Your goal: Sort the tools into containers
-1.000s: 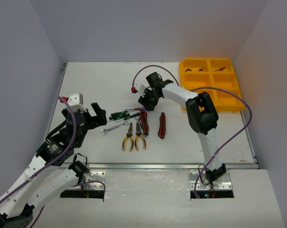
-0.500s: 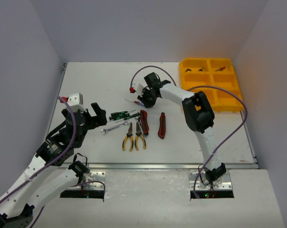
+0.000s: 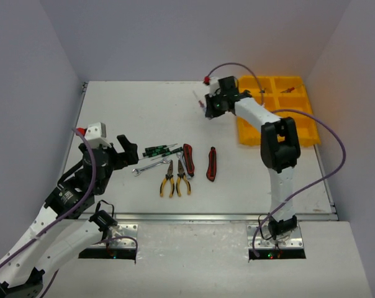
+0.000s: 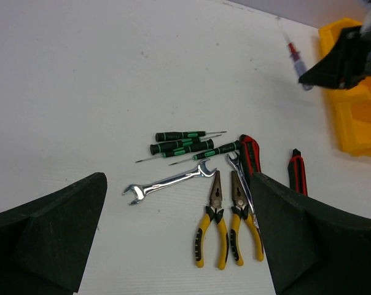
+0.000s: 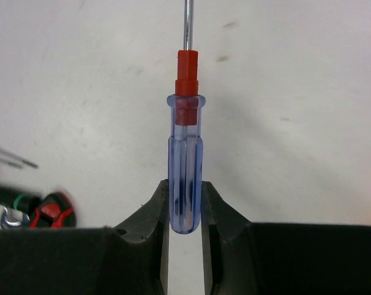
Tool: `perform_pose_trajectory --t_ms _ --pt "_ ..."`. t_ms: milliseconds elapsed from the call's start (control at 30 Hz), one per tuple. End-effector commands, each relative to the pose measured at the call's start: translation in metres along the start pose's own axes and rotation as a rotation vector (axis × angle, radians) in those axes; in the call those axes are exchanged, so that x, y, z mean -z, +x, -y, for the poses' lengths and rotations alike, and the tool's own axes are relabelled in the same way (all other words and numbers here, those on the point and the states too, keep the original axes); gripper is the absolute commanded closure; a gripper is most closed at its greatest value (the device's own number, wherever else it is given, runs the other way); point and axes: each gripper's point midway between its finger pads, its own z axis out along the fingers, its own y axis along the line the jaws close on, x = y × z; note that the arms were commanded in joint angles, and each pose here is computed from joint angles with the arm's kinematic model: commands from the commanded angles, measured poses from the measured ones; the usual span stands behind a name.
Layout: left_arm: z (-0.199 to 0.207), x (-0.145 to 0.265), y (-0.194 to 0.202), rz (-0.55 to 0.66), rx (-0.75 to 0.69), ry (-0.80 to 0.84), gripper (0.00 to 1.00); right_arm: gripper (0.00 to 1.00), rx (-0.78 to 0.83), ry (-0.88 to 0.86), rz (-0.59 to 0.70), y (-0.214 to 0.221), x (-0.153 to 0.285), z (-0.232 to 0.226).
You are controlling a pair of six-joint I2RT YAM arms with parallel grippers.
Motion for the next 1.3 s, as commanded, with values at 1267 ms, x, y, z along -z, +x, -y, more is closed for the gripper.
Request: perform_pose_trajectory --t_ms 1267 --pt "0.003 -0.001 -0.008 0.031 0.009 0.015 0.0 0.98 -1.178 0.781 0.689 0.005 0.136 0.415"
